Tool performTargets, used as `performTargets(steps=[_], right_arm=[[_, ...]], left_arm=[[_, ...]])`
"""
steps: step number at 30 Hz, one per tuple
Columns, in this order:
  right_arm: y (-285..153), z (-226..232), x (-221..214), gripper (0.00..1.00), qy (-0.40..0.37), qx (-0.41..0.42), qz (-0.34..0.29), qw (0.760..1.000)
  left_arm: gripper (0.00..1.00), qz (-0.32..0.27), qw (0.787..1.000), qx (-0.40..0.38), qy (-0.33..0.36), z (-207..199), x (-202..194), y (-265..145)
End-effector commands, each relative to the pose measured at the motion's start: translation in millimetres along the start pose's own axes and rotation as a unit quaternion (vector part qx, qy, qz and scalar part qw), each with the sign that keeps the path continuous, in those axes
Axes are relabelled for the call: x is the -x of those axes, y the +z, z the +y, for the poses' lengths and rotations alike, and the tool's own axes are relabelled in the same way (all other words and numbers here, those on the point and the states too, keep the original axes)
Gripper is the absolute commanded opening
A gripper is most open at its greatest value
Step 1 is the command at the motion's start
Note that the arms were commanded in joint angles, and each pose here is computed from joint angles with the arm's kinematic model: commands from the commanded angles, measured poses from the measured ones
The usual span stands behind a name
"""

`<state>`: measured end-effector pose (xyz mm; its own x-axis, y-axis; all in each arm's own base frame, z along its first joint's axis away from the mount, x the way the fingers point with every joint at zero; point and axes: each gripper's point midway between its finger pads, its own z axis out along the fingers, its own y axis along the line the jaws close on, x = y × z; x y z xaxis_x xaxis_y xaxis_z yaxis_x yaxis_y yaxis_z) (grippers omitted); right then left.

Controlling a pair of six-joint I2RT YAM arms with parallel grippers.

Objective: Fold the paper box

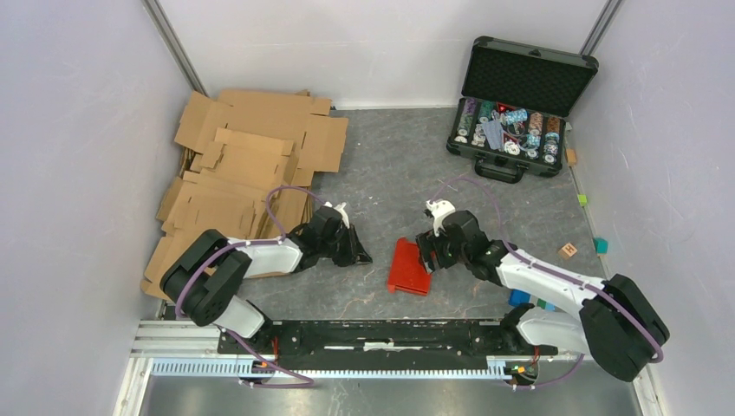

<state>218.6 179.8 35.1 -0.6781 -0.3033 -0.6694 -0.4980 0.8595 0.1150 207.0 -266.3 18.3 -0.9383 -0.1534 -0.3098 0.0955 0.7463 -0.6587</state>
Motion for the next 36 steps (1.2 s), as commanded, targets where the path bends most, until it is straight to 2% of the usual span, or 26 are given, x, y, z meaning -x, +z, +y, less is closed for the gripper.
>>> performTargets(steps=[1, 4, 6, 9, 14, 20, 24, 29, 36], right_arm=[[-6.0, -7.6, -13.3, 0.82, 0.007, -0.014, -0.002, 1.0], [-8.4, -2.4, -12.7, 0.74, 0.011, 0.003, -0.011, 1.0], [-9.0, -3.0, -13.5, 0.65, 0.017, 0.004, -0.013, 1.0], [-10.2, 7.7, -14.5, 0.47, 0.03, 0.036, -0.018, 0.999], [-9.4, 17.4, -22.0, 0.27, 0.054, 0.063, -0.009, 0.996], [-6.3, 14.5, -43.9, 0.26, 0.073, 0.059, 0.003, 0.996], [-2.2, 18.4, -48.2, 0.22, 0.082, 0.071, 0.003, 0.994], [6.9, 15.5, -37.9, 0.1, 0.109, 0.073, -0.03, 0.991], [19.0, 21.7, -24.1, 0.07, 0.158, 0.113, -0.053, 0.98]], left_arm=[[0.19, -0.013, 1.0, -0.008, 0.027, -11.2, 10.8, 2.8], [0.19, -0.011, 1.0, -0.007, 0.028, -11.2, 9.5, 3.8], [0.19, -0.011, 0.999, -0.009, 0.029, -12.7, 9.2, 3.7], [0.19, -0.009, 0.999, -0.009, 0.031, -13.2, 7.6, 4.2], [0.19, -0.008, 0.999, -0.012, 0.033, -15.7, 6.8, 4.3], [0.19, -0.006, 0.999, -0.014, 0.035, -17.6, 5.1, 4.6], [0.19, -0.006, 0.999, -0.014, 0.034, -17.7, 4.4, 4.0], [0.18, -0.032, 0.999, -0.026, 0.014, -17.7, 5.4, -2.4], [0.18, -0.034, 0.999, -0.024, -0.004, -10.4, -1.2, -3.4]])
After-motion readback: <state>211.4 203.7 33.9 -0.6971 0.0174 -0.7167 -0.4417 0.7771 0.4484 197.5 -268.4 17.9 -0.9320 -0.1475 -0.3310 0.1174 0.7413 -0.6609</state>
